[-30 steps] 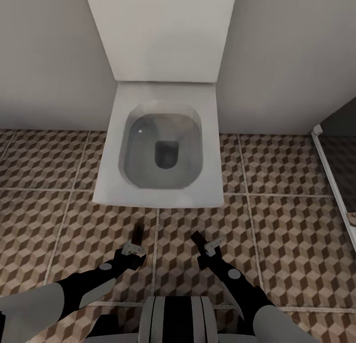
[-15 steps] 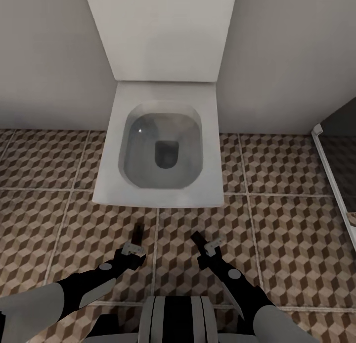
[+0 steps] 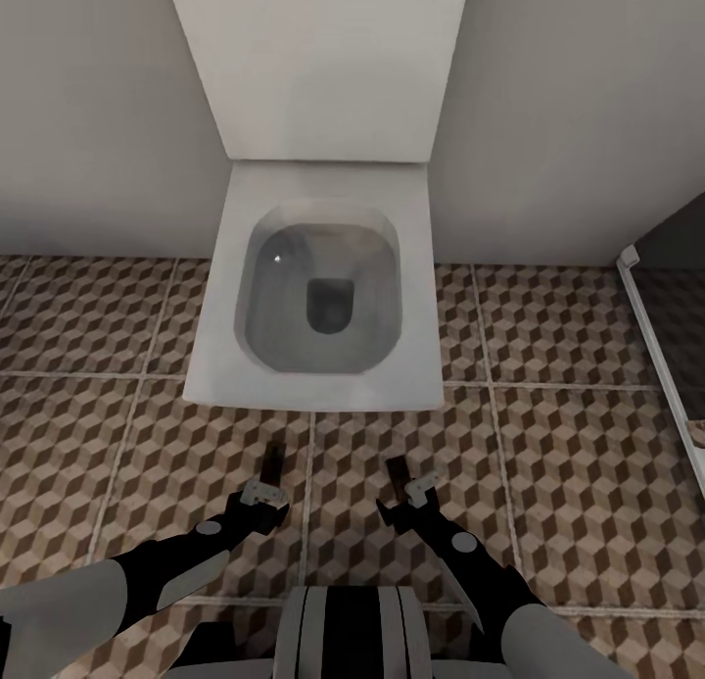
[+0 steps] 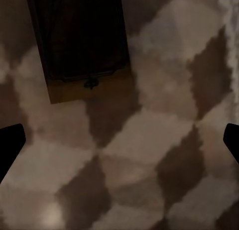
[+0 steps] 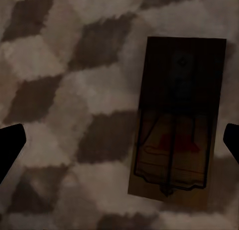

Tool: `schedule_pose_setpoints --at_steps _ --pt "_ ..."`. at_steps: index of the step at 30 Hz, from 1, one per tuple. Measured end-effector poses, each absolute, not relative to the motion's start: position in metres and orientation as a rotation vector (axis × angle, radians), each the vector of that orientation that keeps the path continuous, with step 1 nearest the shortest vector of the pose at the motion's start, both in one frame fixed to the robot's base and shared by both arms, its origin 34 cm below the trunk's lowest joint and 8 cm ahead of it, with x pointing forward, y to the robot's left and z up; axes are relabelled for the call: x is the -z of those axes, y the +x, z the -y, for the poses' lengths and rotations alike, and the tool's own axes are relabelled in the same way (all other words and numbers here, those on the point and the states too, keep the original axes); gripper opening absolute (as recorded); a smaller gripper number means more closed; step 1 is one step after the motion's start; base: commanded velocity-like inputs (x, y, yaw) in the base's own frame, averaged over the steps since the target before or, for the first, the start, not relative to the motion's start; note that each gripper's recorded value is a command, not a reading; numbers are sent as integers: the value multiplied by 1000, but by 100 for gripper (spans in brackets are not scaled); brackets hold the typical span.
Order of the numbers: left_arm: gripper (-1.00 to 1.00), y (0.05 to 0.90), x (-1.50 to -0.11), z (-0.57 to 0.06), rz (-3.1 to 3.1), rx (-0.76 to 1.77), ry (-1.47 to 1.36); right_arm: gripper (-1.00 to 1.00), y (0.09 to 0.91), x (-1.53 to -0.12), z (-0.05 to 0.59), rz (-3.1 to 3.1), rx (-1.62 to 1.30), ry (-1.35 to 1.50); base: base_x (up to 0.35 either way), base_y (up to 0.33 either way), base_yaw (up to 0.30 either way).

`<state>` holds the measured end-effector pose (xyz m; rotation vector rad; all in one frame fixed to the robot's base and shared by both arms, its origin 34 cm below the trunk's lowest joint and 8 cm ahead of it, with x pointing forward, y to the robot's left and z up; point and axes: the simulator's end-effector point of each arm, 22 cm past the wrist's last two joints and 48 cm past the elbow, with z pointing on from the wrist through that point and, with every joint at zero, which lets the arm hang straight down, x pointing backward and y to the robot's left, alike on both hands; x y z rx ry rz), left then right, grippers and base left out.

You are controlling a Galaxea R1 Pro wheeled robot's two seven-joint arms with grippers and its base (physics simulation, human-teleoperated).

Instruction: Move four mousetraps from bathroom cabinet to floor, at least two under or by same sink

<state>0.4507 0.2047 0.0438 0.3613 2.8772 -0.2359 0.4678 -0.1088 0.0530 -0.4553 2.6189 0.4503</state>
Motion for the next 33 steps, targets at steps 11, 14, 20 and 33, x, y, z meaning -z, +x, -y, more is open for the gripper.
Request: schedule_pose_setpoints --at_steps 11,14,20,33 --pt "100 451 -44 -205 -2877 236 361 100 468 -53 109 -2619 -450 -455 0 0 0" --pt "100 451 -44 -205 -2877 236 361 100 468 -53 109 -2619 -450 -455 0 0 0" --pt "100 451 -44 -205 -2877 235 361 100 468 -53 109 -2619 -450 -455 0 0 0" --pt "100 450 -43 -204 -2878 236 360 100 468 -53 109 -2619 -450 -455 -134 0 0"
